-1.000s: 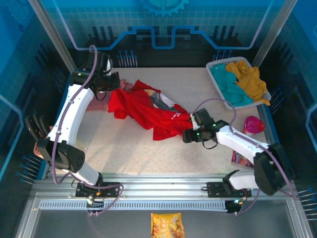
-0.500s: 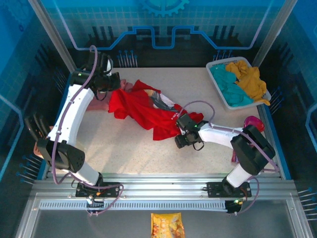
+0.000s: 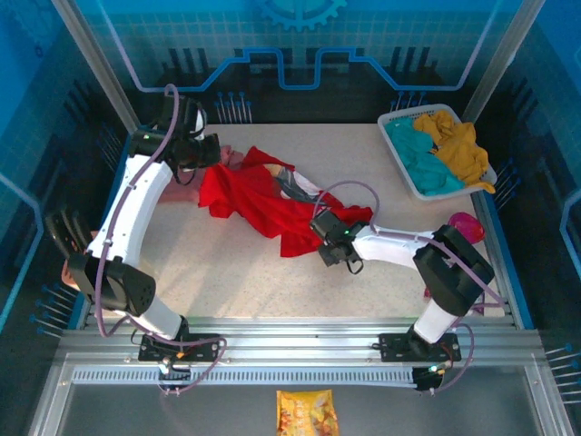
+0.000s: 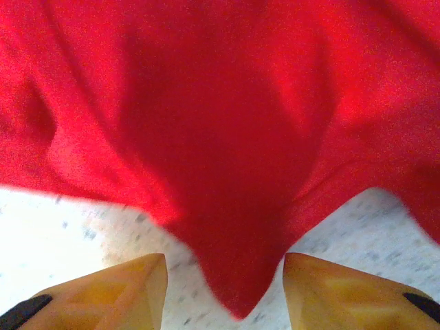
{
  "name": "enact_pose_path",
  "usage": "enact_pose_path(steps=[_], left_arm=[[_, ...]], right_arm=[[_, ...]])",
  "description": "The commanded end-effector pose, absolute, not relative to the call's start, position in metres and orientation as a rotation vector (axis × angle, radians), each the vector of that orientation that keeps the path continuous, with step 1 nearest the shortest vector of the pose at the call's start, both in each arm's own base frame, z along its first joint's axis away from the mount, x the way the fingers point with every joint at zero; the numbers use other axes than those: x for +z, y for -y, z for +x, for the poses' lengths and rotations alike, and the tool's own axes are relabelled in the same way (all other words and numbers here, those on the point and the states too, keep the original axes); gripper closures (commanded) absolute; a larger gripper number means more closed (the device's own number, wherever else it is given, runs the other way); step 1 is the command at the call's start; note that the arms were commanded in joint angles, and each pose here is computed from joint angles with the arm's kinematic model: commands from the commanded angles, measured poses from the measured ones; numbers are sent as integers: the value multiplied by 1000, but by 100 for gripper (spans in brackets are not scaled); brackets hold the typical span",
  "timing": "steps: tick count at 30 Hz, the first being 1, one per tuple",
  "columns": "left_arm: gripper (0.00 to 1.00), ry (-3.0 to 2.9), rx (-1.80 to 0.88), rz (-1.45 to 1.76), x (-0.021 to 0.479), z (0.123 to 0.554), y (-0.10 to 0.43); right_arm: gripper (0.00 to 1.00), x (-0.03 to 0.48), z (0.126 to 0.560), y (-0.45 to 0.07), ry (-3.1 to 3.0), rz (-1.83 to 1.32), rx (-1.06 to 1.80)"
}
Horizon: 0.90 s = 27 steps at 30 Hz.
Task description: Fold and stack the t-shirts
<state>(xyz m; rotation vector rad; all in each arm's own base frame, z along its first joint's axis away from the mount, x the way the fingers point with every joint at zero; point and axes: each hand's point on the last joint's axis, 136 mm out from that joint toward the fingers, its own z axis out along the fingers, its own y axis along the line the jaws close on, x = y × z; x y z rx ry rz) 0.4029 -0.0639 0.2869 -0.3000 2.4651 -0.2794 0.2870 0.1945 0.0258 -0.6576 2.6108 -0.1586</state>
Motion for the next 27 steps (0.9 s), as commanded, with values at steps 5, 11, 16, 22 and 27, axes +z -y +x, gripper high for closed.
enact_pose_path(steps=[5, 11, 16, 22, 27], left_arm=[[100, -2445, -297, -280, 295, 399, 63], [100, -2444, -291, -278, 296, 398, 62], [100, -2444, -291, -278, 296, 399, 61], [100, -2449, -294, -284, 292, 398, 61], [100, -2443, -295, -280, 294, 398, 61]], right_arm=[[56, 29, 312, -197, -2533, -666, -280], [60, 29, 306, -198, -2547, -680, -281], [59, 29, 295, -192, -2566, -670, -292], [64, 22, 287, -185, -2595, -629, -287], [66, 23, 287, -185, -2590, -624, -282]])
